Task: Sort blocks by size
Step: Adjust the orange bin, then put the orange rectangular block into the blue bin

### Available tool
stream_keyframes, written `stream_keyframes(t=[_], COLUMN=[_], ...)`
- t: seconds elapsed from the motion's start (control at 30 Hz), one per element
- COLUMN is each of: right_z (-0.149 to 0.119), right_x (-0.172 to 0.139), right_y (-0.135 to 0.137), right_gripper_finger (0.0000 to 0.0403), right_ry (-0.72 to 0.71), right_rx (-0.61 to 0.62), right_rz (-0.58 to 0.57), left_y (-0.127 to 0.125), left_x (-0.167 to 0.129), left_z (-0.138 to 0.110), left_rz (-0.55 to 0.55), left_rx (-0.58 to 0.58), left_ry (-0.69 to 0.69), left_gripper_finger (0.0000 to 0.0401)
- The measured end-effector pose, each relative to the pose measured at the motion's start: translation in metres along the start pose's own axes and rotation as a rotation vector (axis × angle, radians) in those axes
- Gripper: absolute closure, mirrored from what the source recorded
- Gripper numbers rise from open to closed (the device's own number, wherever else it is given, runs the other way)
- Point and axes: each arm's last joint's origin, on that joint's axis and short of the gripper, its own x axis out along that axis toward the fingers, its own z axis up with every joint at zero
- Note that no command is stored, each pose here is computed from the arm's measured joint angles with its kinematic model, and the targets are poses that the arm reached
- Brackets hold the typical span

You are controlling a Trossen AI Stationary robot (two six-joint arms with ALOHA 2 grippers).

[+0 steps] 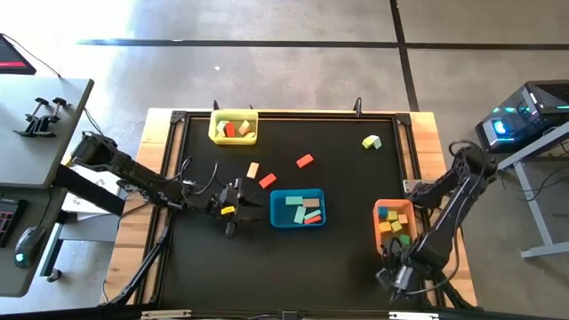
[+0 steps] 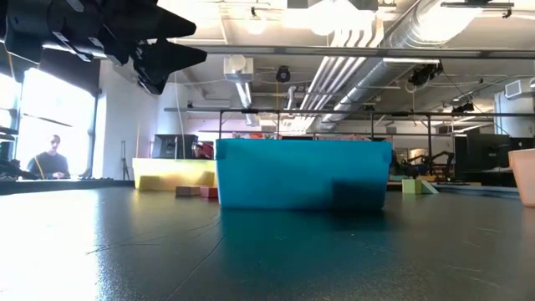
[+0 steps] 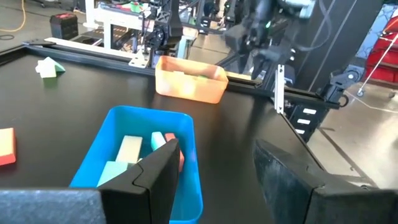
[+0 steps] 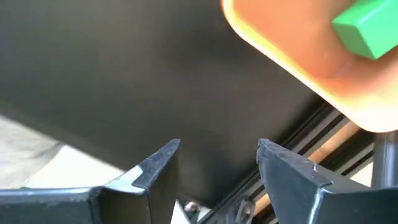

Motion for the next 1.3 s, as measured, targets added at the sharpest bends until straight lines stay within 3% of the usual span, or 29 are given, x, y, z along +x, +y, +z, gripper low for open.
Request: stream_keyframes(t=[0.3,0.53,0.67,0.83,0.93,1.07,1.2,1.3], right_z=[0.015,0.023,0.018,0.008,0.012,0.033,0.065,0.097], right_x=[0.041,0.040,0.028,0.004,-0.005,-0.013,-0.016,-0.011], right_y=[-0.027,-0.039,-0.032,-0.012,-0.003,0.007,0.015,0.018], right_gripper_finger=[0.0197,0.0197,0.0197,0.0197,0.0197,0.0197,0.0197,0.0197], right_ry=[-0.067,-0.144,-0.133,-0.171,-0.337,-0.714,-1.010,-1.113], right_rx=[0.066,0.127,0.144,0.079,-0.020,-0.163,-0.271,-0.332], right_rz=[-0.210,-0.327,-0.302,-0.160,-0.052,0.052,0.005,-0.103], left_y=[0.000,0.000,0.000,0.000,0.001,0.002,0.012,0.027], left_x=[0.000,0.000,0.000,0.000,0.000,0.000,0.002,0.004], left_z=[0.000,0.000,0.000,0.000,0.000,0.001,0.003,0.007], left_rz=[0.000,0.000,-0.001,0.000,0.010,0.052,0.099,0.151], left_rx=[0.000,0.000,-0.005,-0.005,0.000,0.000,0.005,0.028], left_ry=[-0.001,-0.004,-0.004,-0.004,-0.005,-0.015,-0.025,-0.031], left_gripper_finger=[0.0211,0.0211,0.0211,0.0211,0.0211,0.0211,0.0211,0.0211])
